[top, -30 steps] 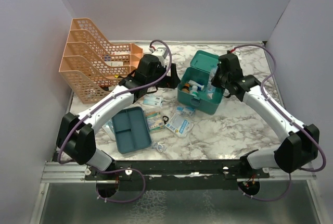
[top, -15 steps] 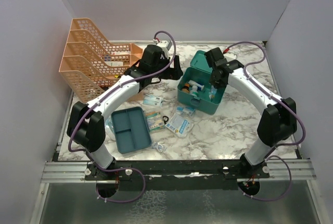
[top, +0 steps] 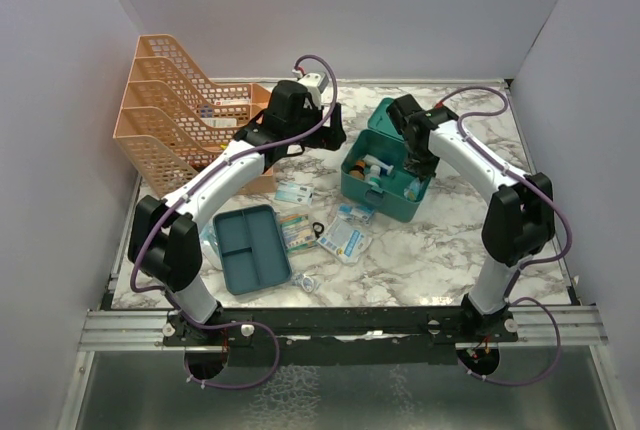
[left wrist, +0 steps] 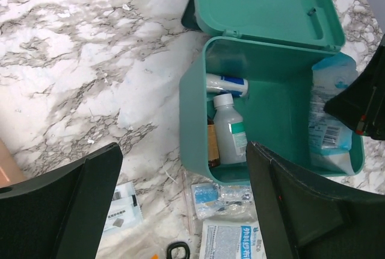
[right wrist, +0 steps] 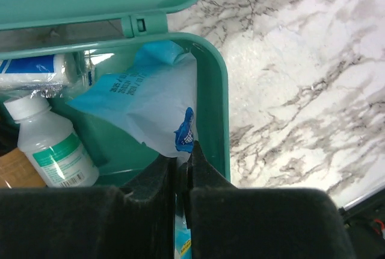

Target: Organize the medicine kit

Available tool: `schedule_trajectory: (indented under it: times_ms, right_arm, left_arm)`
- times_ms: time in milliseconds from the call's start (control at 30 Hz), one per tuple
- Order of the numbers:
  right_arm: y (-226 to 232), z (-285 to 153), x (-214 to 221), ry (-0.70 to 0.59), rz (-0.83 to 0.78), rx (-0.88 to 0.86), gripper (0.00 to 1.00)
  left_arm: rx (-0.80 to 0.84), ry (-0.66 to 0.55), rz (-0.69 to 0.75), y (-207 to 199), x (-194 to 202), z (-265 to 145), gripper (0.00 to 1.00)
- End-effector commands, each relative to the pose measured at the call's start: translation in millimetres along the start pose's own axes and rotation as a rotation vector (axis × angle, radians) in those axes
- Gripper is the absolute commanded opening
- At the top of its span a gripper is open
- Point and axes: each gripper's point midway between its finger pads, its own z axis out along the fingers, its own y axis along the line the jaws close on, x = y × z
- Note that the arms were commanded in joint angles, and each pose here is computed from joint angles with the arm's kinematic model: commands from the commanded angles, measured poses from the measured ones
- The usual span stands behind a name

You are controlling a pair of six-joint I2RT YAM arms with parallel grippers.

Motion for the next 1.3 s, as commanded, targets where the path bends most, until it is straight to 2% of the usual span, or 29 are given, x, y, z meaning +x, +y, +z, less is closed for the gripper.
schedule_trajectory:
  times_ms: [0,200,433,700,800,933,1033,1167,1267]
  right_arm:
    - [-11,-22,11,0.058,-0.019,-0.008,0.01]
    - [0,-32,17,0.127,-0.018,-0.06,0.01]
    - [-13,-4,33,0.155,0.008,0.1,0.01]
    - [2,22,29,0.099,0.02,0.097,0.01]
    - [14,23,23,0.086,0.02,0.047,0.08]
    - [20,16,17,0.069,0.025,0.001,0.35]
    - [20,8,12,0.057,0.021,-0.03,0.45]
    - [24,-3,7,0.04,-0.009,-0.103,0.47]
    - [30,-6,3,0.009,-0.037,-0.17,0.43]
  left_arm:
    - [-0.015,-0.055,0.035,3,-20,-12,0.87]
    - [-0.017,-0.054,0.036,4,-19,-14,0.87]
    - [-0.018,-0.053,0.034,5,-16,-18,0.87]
    - [-0.026,-0.062,0.033,5,-18,-22,0.87]
    - [-0.035,-0.066,0.041,6,-21,-23,0.87]
    - [-0.044,-0.07,0.044,8,-24,-23,0.87]
    - [-0.044,-0.063,0.051,8,-24,-20,0.87]
    - [-0.05,-0.055,0.056,10,-24,-17,0.87]
    - [-0.055,-0.057,0.061,11,-26,-16,0.87]
